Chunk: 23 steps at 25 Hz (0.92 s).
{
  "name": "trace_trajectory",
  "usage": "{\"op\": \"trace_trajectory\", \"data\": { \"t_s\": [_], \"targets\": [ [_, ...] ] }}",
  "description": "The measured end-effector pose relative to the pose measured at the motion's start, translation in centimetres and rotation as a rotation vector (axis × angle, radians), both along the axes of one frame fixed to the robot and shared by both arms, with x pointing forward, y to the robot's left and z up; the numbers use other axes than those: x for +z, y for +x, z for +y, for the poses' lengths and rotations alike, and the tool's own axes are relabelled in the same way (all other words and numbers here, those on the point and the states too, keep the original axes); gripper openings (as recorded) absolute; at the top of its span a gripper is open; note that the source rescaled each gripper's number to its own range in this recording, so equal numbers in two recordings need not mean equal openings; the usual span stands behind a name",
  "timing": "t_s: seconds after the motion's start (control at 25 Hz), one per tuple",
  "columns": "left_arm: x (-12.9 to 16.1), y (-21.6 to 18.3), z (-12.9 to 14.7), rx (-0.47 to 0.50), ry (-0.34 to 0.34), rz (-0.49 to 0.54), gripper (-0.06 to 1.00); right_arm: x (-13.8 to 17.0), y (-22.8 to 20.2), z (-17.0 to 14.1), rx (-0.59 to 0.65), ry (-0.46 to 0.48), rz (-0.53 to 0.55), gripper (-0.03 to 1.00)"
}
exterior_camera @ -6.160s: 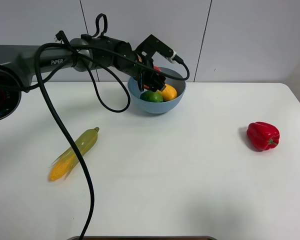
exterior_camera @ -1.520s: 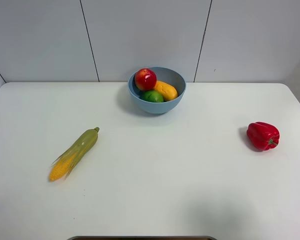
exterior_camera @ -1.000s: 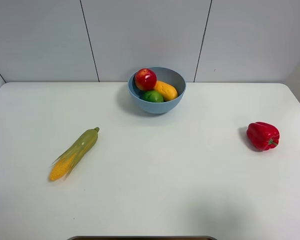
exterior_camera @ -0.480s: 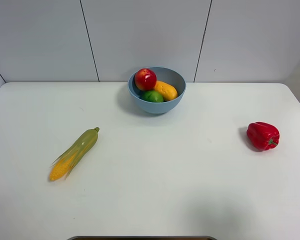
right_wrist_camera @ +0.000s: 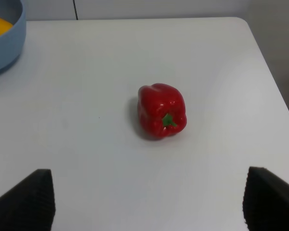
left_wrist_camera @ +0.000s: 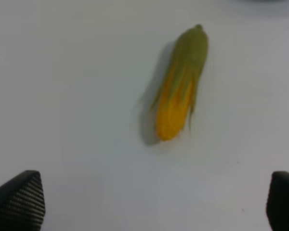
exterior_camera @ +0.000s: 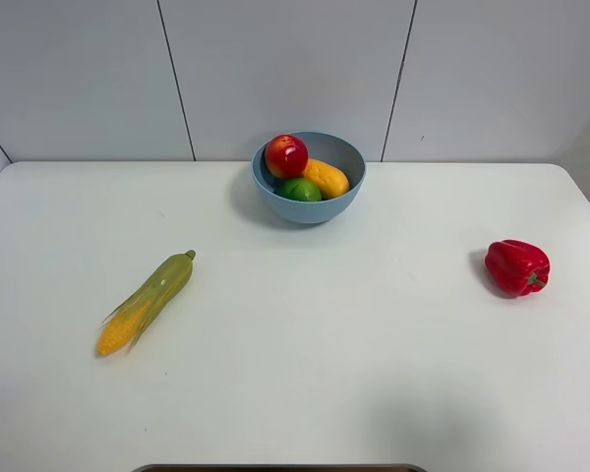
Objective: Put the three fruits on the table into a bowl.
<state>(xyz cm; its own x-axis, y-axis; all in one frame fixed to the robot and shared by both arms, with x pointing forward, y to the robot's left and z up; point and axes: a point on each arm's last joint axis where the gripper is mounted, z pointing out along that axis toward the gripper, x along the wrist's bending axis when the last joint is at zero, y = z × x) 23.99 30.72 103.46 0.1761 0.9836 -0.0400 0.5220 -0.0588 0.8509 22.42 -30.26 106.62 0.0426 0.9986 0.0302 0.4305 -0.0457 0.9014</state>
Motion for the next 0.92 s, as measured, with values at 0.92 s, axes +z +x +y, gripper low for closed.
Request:
{"op": "trace_trajectory", "data": {
  "t_s": [0.92],
  "targets": [
    [0.00,-0.19,0.01,0.261,0.000,0.000,1.00,0.00,0.00,0.00,0.000,0.000,0.000,0.58]
  ]
}}
